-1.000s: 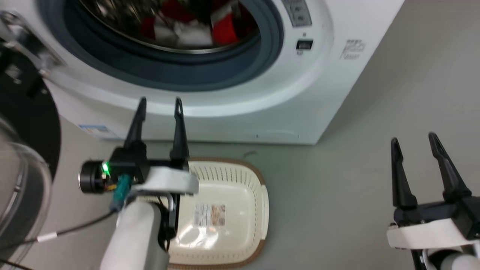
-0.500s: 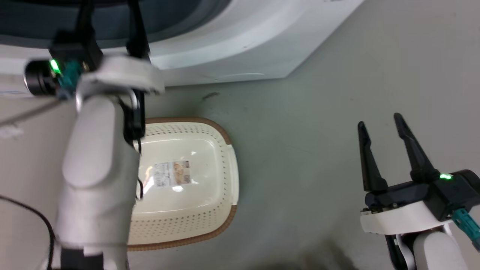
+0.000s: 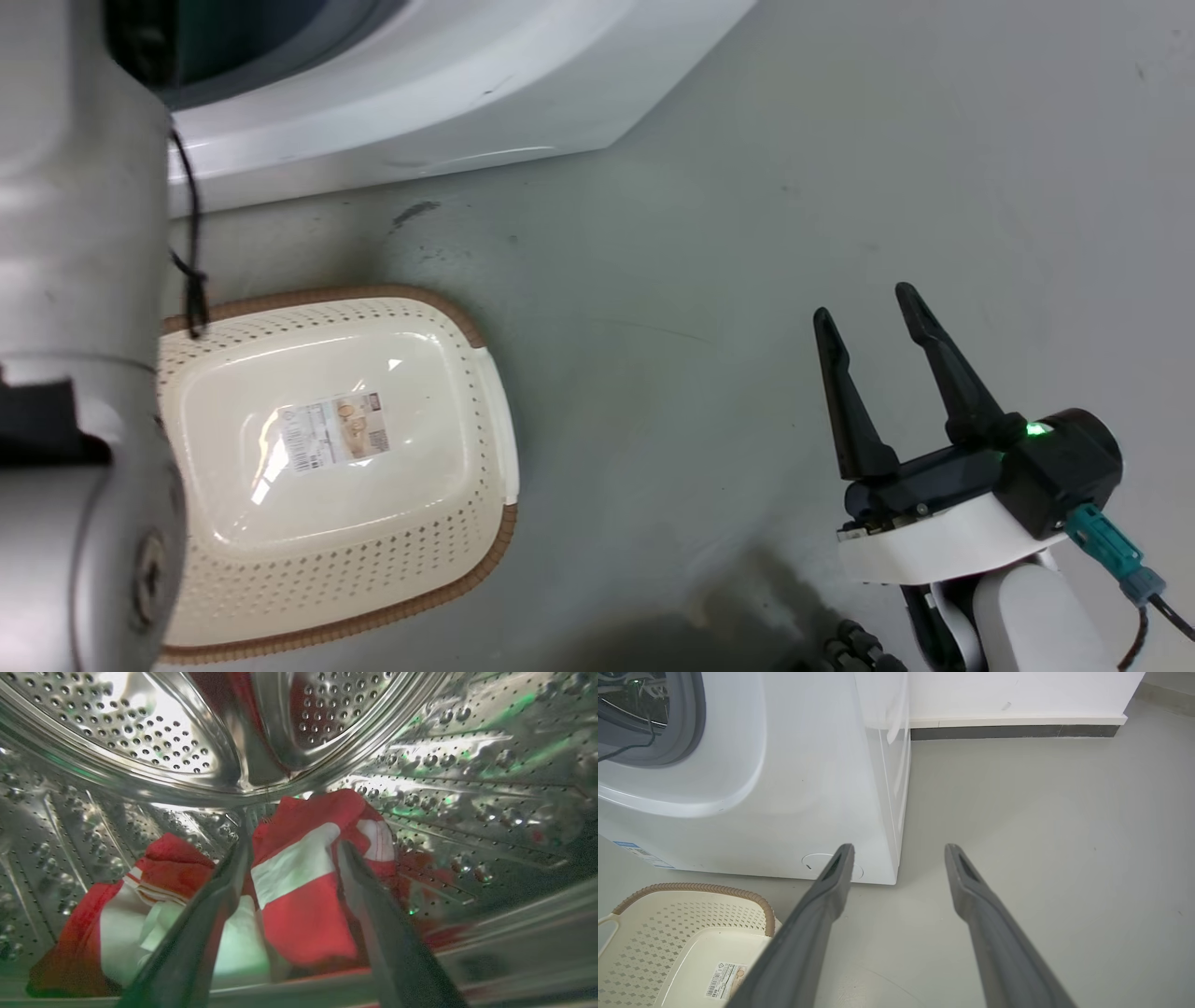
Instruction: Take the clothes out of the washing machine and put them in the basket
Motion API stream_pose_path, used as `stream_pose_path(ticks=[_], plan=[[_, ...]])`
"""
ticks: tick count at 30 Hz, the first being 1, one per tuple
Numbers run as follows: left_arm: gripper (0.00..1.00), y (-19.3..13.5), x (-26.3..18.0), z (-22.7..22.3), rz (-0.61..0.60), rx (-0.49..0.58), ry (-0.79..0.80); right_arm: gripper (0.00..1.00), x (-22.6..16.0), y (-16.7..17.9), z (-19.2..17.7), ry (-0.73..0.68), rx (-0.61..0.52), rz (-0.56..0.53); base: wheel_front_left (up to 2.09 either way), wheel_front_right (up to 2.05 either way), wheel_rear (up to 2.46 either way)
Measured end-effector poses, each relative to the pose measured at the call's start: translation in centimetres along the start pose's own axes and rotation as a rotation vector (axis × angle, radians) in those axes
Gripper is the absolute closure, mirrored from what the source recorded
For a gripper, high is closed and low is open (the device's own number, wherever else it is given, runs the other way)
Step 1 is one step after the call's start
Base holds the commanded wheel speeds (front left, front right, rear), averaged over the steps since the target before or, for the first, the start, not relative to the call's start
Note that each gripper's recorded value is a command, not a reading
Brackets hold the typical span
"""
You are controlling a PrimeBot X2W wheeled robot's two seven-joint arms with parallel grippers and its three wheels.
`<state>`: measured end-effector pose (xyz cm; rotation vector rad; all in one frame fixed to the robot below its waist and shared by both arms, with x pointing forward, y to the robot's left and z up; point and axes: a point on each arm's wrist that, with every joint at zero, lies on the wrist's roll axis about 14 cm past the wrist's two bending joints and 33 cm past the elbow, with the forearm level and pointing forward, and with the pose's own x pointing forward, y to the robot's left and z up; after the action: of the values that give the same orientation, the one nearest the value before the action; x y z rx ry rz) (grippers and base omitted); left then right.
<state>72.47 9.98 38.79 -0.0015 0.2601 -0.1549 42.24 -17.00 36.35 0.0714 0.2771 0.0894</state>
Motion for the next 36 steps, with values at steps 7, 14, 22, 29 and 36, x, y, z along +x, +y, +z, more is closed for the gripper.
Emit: stream_pose_path(ticks=[7,14,22,29,36], plan=[[0.00,0.3,1.8,-3.2,-0.007,0.008,0.282,0.00,-0.6,0.0,-0.1,0.010,0.031,-0.007,0.00,0.00,0.00],[0.00,0.3,2.2,-6.4,0.010,-0.009,0.491,0.00,-1.1,-0.3,-0.2,0.021,0.055,-0.025,0.00,0.00,0.00],[1.00,0.4,2.7,-7.8,0.036,-0.064,0.630,0.00,-1.6,-0.6,-0.8,0.042,0.078,-0.043,0.00,0.00,0.00],[1.00,1.1,3.8,-5.0,0.067,-0.074,0.458,0.00,-1.6,-0.4,-0.9,0.046,0.095,-0.040,0.00,0.00,0.00],[1.00,1.7,2.9,-1.7,0.061,-0.049,0.188,0.00,-1.4,-0.5,0.2,0.010,0.090,-0.035,0.00,0.00,0.00]])
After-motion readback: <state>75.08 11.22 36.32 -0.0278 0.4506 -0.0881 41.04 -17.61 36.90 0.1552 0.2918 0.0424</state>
